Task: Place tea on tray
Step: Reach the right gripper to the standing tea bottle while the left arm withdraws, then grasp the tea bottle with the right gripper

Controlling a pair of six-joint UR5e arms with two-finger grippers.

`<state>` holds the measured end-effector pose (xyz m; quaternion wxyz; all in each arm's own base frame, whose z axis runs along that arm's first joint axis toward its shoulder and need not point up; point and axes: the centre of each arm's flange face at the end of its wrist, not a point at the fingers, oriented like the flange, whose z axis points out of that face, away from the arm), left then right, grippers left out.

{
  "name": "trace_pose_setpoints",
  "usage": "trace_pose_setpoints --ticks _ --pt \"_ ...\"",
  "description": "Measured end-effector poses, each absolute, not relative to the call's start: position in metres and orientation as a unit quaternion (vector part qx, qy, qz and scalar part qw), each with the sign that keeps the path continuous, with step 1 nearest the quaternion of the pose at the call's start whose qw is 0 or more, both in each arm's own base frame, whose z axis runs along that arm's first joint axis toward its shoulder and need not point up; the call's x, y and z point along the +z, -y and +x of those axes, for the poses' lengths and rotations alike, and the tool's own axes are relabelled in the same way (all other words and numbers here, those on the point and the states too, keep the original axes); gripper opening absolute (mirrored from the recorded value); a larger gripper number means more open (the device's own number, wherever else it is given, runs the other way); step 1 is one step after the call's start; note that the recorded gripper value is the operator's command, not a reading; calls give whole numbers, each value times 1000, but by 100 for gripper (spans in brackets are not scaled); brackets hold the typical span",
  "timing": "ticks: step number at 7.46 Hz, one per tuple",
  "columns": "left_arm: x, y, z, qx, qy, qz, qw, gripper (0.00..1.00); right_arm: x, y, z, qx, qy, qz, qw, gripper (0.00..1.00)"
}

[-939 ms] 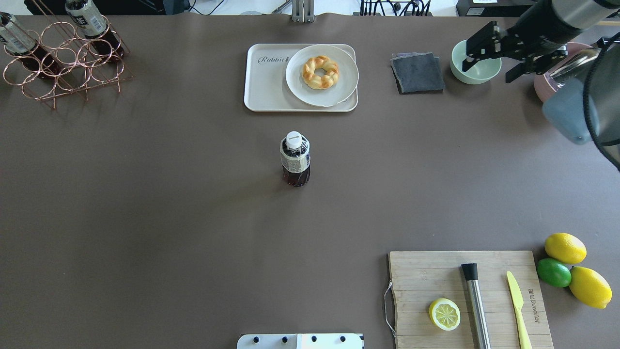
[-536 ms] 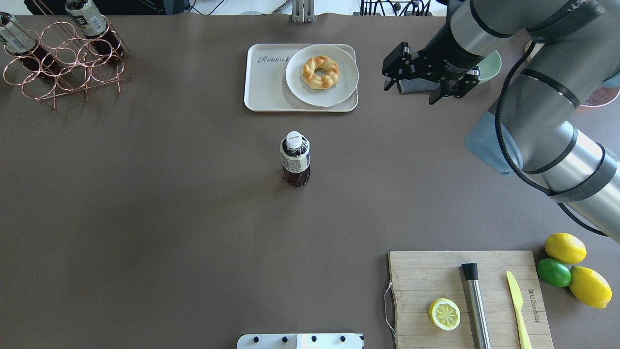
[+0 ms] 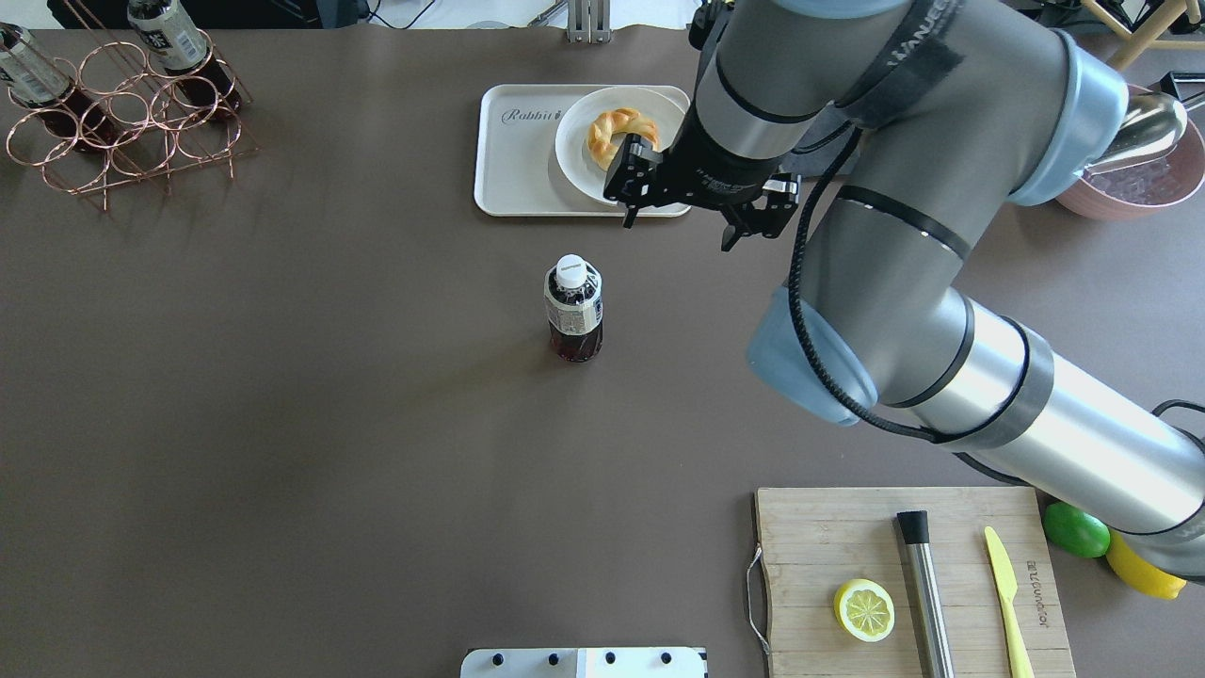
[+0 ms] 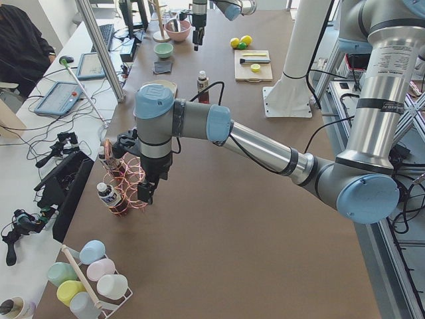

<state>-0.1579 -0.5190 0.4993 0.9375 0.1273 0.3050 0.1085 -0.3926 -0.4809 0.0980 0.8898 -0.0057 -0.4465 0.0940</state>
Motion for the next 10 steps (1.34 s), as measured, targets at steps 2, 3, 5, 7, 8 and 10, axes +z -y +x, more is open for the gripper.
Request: trace_pose_setpoints --ticks 2,3,5,7,8,10 --pt "525 496 -179 112 -304 124 938 98 65 444 -436 91 420 2 903 100" --pt "537 485 -186 115 -305 121 938 98 61 434 -450 89 413 9 906 100" --pt "553 476 -194 113 -306 116 938 98 50 439 -471 88 403 18 911 100" --pt "564 477 -197 112 -307 115 938 98 27 465 -491 88 395 19 914 99" --pt "566 478 -197 112 -307 115 938 98 24 476 -494 82 391 23 916 99" --pt "567 479 -197 110 -307 115 938 98 27 489 -496 65 386 40 919 99"
